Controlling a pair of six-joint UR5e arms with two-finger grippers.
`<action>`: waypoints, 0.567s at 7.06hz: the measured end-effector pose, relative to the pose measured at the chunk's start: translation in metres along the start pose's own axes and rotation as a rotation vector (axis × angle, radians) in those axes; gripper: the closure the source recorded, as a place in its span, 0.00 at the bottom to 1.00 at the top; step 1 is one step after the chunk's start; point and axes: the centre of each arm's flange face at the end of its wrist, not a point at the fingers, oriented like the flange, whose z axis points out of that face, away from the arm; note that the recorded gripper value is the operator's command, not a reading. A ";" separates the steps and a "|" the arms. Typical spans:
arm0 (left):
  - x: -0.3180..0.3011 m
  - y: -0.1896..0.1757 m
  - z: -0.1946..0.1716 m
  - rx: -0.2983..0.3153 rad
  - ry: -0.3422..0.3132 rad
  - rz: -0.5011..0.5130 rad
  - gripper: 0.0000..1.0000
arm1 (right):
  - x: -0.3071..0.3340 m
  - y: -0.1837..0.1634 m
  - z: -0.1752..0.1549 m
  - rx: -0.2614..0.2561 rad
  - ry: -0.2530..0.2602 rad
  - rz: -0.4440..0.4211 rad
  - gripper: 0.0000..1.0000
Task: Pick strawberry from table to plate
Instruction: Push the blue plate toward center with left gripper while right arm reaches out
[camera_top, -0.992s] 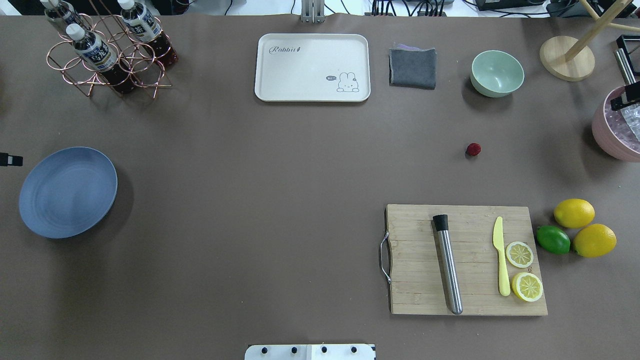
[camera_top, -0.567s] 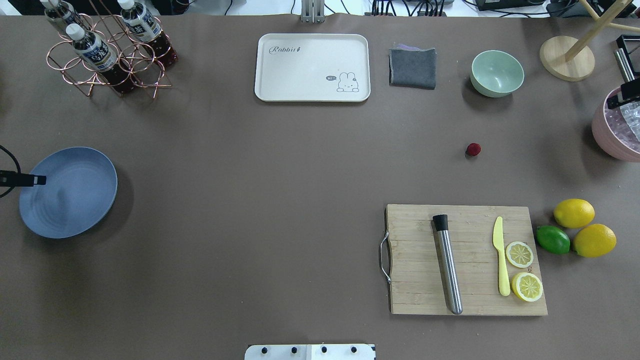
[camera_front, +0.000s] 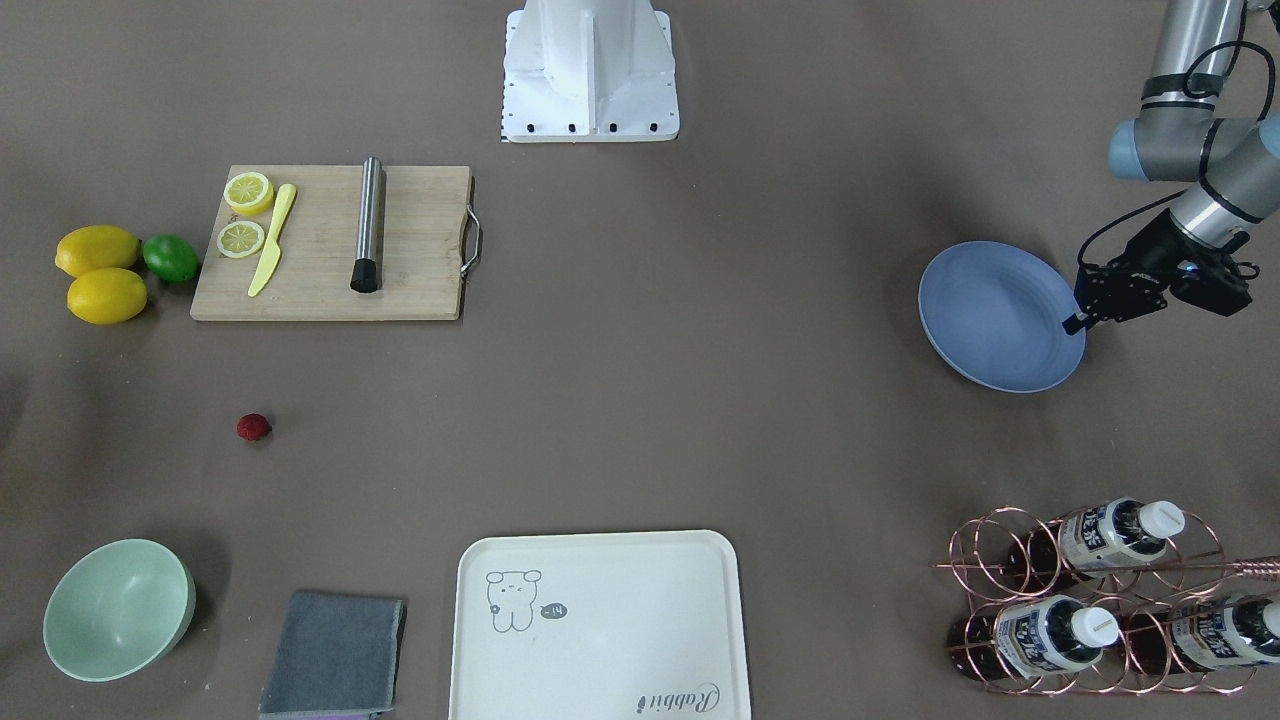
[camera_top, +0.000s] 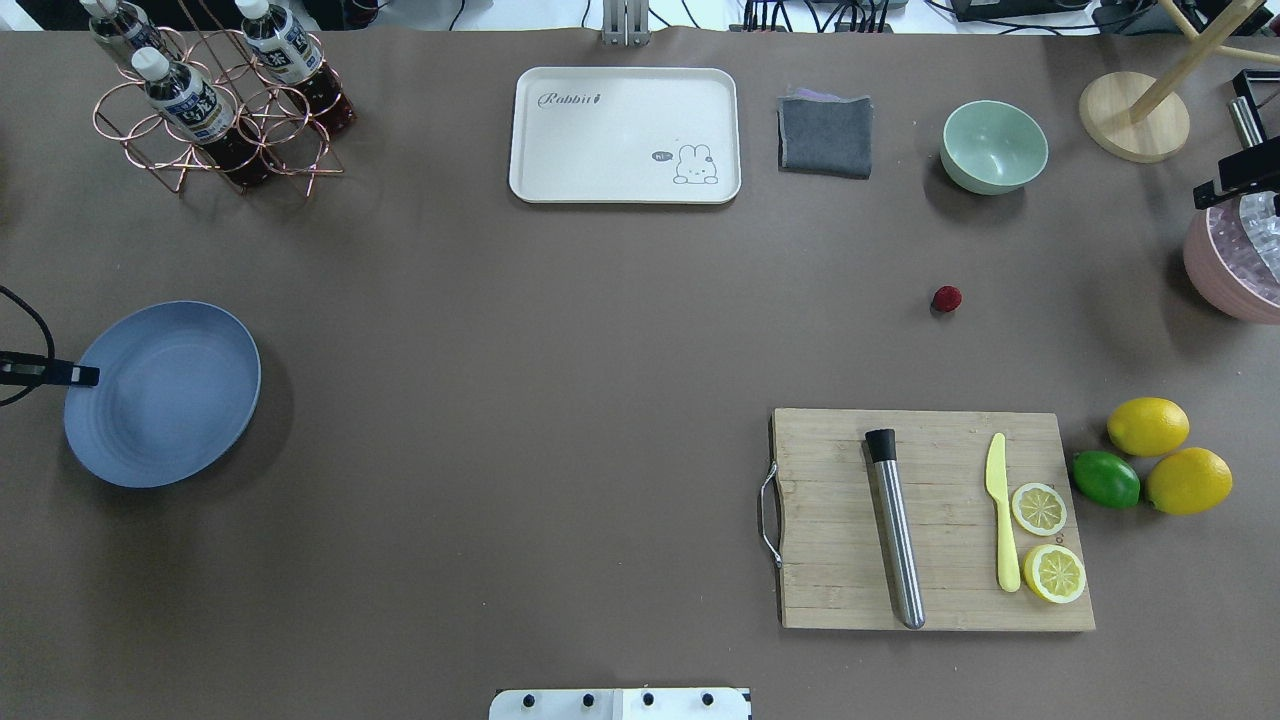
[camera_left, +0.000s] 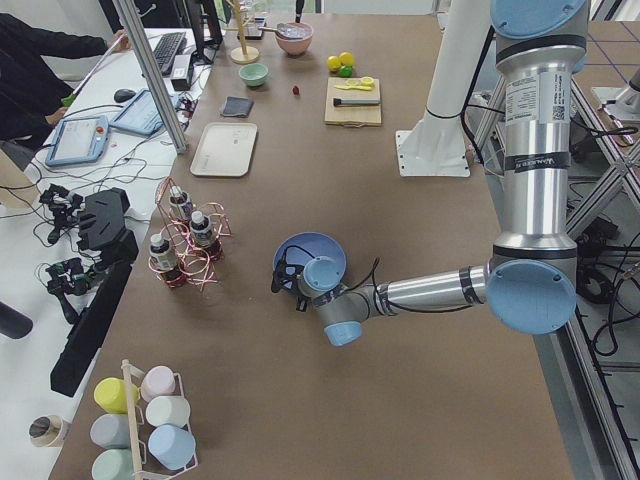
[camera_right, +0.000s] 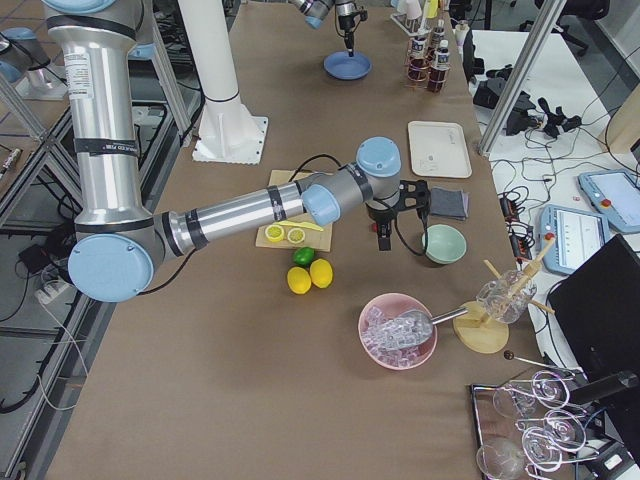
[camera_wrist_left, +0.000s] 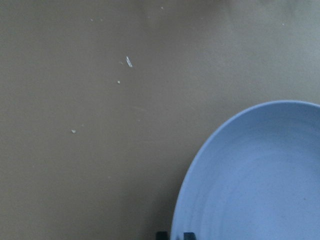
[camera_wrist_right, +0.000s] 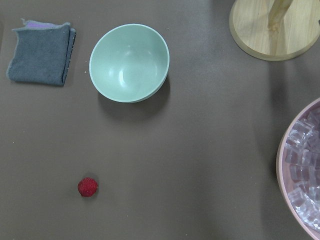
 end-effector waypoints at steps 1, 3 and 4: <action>0.013 -0.018 -0.016 -0.032 0.039 -0.053 1.00 | -0.005 -0.002 0.001 0.001 -0.002 -0.003 0.00; 0.074 -0.078 -0.050 -0.053 0.085 -0.127 1.00 | -0.030 -0.010 0.006 -0.001 -0.014 0.005 0.00; 0.110 -0.101 -0.054 -0.042 0.081 -0.146 1.00 | -0.052 -0.013 0.015 -0.005 -0.017 0.016 0.00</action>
